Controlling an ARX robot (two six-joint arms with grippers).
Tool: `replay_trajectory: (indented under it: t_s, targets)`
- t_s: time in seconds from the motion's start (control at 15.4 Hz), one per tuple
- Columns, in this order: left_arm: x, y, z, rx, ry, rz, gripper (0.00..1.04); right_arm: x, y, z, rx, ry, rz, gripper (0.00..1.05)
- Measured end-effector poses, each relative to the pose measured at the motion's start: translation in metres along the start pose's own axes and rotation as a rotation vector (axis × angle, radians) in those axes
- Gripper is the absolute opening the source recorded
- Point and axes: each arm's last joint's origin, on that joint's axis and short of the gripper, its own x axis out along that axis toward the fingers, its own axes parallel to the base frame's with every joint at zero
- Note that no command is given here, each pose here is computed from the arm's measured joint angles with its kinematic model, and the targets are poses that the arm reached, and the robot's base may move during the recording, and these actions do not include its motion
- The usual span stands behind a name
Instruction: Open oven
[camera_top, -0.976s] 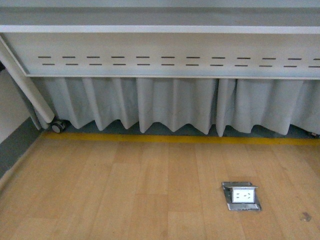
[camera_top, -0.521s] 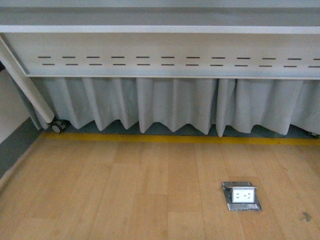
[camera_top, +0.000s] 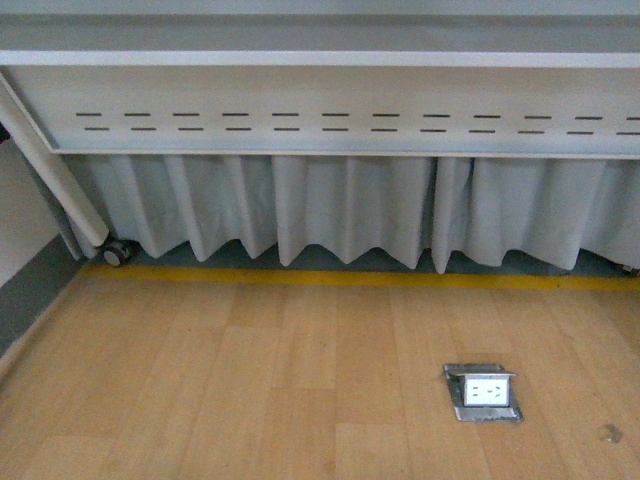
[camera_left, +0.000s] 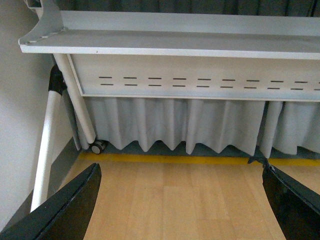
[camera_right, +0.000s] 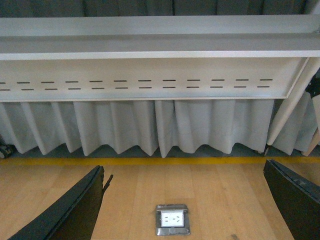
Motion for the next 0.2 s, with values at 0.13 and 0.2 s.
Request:
replay_trajectory:
  t_s: [0.13, 0.2]
  targets:
    - [0.0, 0.0, 0.0, 0.0, 0.0, 0.0, 0.98, 0.0, 0.0, 0.0, 0.0, 0.0, 0.0, 0.98]
    - [0.0, 0.0, 0.0, 0.0, 0.0, 0.0, 0.98, 0.0, 0.0, 0.0, 0.0, 0.0, 0.0, 0.98]
